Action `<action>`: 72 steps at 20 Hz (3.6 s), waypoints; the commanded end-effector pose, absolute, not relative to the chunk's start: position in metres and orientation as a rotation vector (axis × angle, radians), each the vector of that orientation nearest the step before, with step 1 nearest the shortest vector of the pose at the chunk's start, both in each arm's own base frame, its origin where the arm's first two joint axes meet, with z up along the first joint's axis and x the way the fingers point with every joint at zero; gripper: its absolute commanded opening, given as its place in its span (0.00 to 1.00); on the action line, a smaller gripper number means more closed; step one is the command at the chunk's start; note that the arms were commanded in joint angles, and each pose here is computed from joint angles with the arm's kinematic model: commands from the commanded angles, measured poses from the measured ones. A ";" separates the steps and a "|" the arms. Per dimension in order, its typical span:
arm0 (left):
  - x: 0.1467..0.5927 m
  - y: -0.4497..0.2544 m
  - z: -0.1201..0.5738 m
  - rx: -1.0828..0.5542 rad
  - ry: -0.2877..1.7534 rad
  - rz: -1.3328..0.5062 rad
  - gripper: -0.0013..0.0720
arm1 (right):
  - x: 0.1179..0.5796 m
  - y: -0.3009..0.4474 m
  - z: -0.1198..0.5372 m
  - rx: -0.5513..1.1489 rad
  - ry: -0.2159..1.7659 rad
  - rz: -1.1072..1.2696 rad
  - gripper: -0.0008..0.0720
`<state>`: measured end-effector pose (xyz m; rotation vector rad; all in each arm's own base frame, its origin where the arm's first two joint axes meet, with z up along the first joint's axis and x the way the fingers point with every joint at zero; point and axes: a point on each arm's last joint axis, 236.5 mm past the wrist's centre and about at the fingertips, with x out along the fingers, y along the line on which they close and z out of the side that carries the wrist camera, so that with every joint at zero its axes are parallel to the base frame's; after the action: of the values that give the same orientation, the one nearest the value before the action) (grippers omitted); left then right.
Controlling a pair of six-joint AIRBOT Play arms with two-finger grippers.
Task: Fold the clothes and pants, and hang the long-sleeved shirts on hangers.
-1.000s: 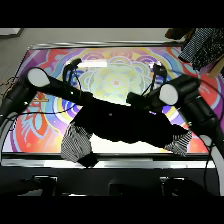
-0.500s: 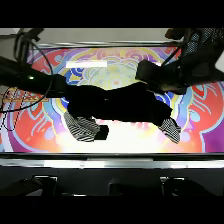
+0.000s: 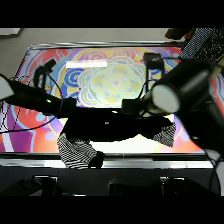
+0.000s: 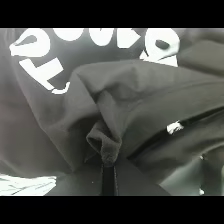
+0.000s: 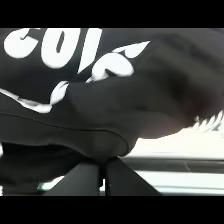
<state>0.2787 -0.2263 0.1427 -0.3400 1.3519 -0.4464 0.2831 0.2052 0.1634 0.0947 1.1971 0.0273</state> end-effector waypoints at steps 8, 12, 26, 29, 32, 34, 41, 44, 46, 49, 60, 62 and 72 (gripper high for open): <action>0.314 -0.211 0.058 -0.448 1.378 -0.317 0.73 | 0.317 0.276 0.053 0.218 1.232 0.059 0.04; 0.348 -0.089 0.079 -0.430 1.224 -0.160 0.73 | 0.311 0.268 0.050 0.158 1.262 0.059 0.04; 0.315 0.249 0.082 -0.598 0.925 0.472 0.85 | 0.306 0.264 0.048 0.103 1.279 0.073 0.04; 0.318 0.293 0.073 -0.539 0.946 0.474 0.84 | 0.307 0.264 0.049 0.104 1.277 0.073 0.04; 0.323 0.307 0.036 -0.427 1.037 0.372 0.83 | 0.310 0.263 0.049 0.099 1.262 0.072 0.04; 0.329 0.307 0.007 -0.319 1.098 0.266 0.82 | 0.320 0.263 0.053 0.093 1.217 0.076 0.04; 0.339 0.304 -0.061 -0.213 1.198 0.102 0.81 | 0.329 0.267 0.057 0.096 1.175 0.096 0.05; 0.338 0.301 -0.079 -0.239 1.226 0.085 0.81 | 0.329 0.267 0.057 0.072 1.174 0.111 0.05; 0.337 0.300 -0.088 -0.242 1.239 0.071 0.81 | 0.329 0.266 0.057 0.068 1.176 0.111 0.05; 0.335 0.298 -0.096 -0.255 1.252 0.063 0.81 | 0.328 0.266 0.057 0.068 1.176 0.111 0.05; 0.336 0.273 -0.111 -0.282 1.311 -0.019 0.18 | 0.329 0.266 0.057 0.066 1.173 0.109 0.05; 0.340 0.271 -0.105 -0.278 1.306 -0.030 0.05 | 0.330 0.264 0.057 0.059 1.168 0.105 0.05; 0.414 0.259 0.079 -0.050 1.006 -0.058 0.05 | 0.326 0.243 0.054 -0.006 1.190 0.035 0.04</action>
<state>0.3978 0.2660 0.0155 -0.1469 1.1095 -0.0667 0.3265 0.2492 0.0543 0.0144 1.1889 0.0563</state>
